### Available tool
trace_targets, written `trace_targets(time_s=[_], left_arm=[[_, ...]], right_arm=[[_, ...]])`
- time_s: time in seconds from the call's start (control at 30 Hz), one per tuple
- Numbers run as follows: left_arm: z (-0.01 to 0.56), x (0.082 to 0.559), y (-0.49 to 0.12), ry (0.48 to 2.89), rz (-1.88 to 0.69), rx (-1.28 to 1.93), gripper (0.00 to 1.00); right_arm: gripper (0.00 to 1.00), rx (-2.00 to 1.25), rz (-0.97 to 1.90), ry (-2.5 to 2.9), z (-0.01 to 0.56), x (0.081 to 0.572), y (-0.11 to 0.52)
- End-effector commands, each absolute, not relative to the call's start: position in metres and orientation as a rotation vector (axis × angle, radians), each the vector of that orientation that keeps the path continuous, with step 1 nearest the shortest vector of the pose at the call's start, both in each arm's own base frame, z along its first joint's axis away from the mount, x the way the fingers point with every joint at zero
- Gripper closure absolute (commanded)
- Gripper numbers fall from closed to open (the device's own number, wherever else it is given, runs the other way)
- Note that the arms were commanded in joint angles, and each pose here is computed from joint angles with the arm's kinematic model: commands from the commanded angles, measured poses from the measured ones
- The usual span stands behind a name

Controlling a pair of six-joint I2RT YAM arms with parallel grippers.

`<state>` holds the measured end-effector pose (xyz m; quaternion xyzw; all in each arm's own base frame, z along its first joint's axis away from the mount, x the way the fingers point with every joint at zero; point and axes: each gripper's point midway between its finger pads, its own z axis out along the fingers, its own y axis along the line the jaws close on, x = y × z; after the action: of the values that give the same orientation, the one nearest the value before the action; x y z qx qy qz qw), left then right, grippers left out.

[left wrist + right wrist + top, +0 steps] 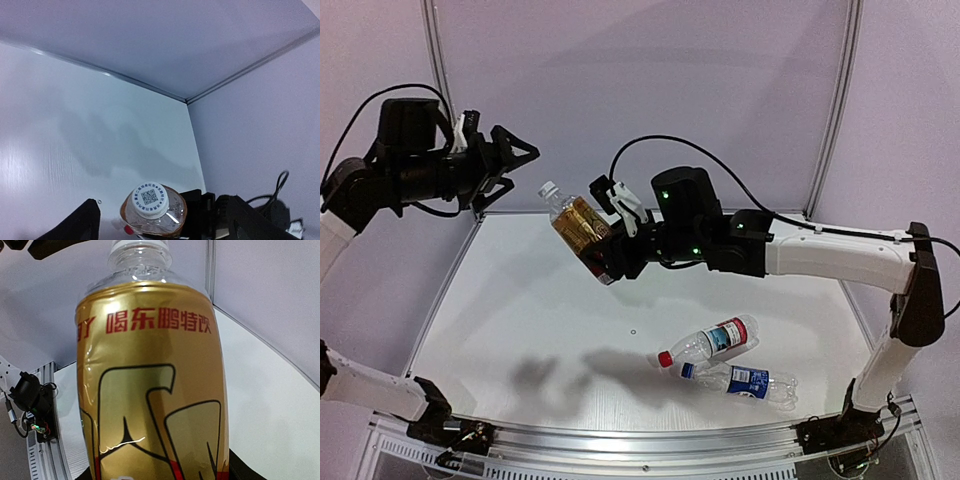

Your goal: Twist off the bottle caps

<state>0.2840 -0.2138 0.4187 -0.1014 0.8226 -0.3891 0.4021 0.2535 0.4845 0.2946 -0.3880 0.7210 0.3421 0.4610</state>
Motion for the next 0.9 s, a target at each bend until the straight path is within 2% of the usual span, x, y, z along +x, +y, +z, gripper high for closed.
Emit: trace_targets(time_s=[0.0, 0.13, 0.33, 0.5, 0.87], left_arm=[[0.449, 0.267, -0.219, 1.906, -0.962, 0.107, 0.1], [0.455, 0.258, -0.23, 1.826, -1.064, 0.299, 0.08], [0.466, 0.248, -0.246, 1.763, -1.213, 0.454, 0.12], [0.469, 0.246, -0.26, 1.737, -1.287, 0.503, 0.2], [0.454, 0.248, -0.264, 1.787, -1.282, 0.485, 0.45]], right_arm=[[1.0, -1.002, 1.042, 1.686, 0.332, 0.224, 0.483], [1.0, -1.023, 1.204, 1.626, 0.352, 0.204, 0.487], [1.0, -1.039, 1.291, 1.576, 0.37, 0.191, 0.487], [1.0, -1.043, 1.3, 1.564, 0.375, 0.191, 0.489], [1.0, -1.036, 1.302, 1.572, 0.374, 0.192, 0.49]])
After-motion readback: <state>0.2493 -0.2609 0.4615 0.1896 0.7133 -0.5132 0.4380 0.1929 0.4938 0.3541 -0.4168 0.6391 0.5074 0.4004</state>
